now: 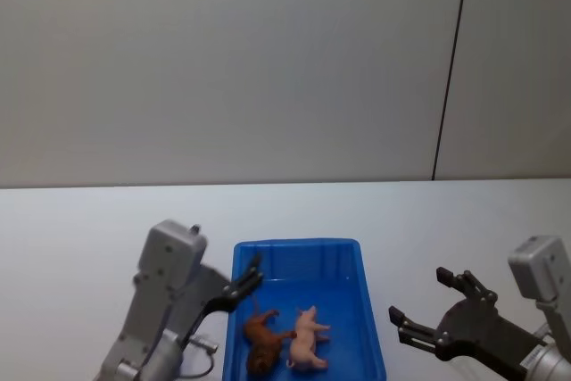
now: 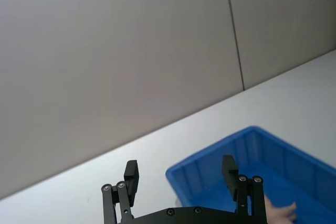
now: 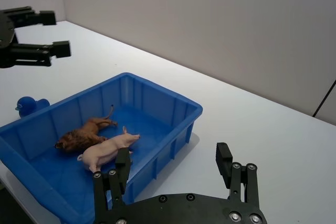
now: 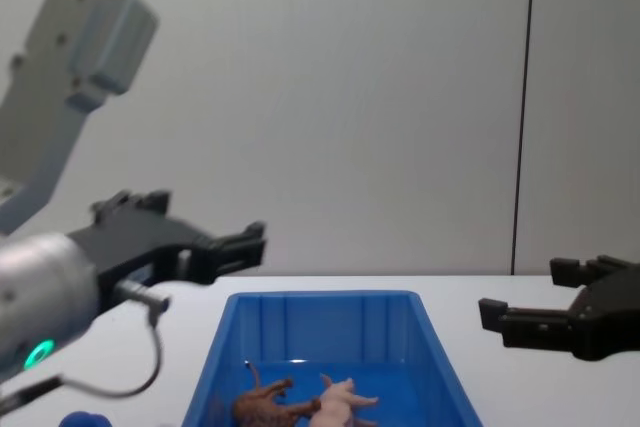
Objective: Pick up the two dolls from the table and place them into the box.
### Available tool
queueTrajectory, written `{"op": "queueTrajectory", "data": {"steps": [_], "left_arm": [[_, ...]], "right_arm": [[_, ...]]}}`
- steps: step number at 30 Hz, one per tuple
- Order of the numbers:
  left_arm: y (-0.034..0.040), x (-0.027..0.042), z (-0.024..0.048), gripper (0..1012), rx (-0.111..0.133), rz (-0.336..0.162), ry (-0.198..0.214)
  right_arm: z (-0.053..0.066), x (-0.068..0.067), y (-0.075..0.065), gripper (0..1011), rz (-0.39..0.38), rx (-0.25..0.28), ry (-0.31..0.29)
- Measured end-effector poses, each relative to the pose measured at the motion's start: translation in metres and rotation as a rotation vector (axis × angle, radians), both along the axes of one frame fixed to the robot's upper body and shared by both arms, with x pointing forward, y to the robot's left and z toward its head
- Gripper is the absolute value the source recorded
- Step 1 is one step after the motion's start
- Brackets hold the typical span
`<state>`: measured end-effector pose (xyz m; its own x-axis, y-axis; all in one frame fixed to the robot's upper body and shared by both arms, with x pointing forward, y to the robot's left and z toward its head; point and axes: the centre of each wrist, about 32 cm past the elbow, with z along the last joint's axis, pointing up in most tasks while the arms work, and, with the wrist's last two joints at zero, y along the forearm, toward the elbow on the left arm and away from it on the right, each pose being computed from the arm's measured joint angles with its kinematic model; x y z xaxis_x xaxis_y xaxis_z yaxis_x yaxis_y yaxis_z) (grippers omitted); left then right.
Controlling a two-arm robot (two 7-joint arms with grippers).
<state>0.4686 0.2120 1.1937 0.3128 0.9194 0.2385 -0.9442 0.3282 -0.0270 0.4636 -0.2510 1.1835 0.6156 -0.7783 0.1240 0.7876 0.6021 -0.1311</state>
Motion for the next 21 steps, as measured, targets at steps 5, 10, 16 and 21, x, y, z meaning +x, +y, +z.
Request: {"op": "queueTrajectory", "data": {"steps": [5, 10, 16, 21], "left_arm": [[0.0077, -0.0135, -0.0082, 1001, -0.014, 0.056, 0.042], [0.0181, -0.0304, -0.0211, 1001, -0.030, 0.115, 0.100], [0.0257, -0.0418, -0.0319, 1001, -0.039, 0.150, 0.147], [0.0310, -0.0479, -0.0417, 1001, -0.046, 0.167, 0.183]], "right_arm": [[0.000, -0.001, -0.002, 1001, -0.002, 0.000, 0.000], [-0.001, -0.002, -0.003, 1001, -0.004, 0.000, 0.000], [-0.001, -0.002, -0.004, 1001, -0.006, 0.000, 0.000], [-0.001, -0.002, -0.004, 1001, -0.006, -0.001, 0.000]]}}
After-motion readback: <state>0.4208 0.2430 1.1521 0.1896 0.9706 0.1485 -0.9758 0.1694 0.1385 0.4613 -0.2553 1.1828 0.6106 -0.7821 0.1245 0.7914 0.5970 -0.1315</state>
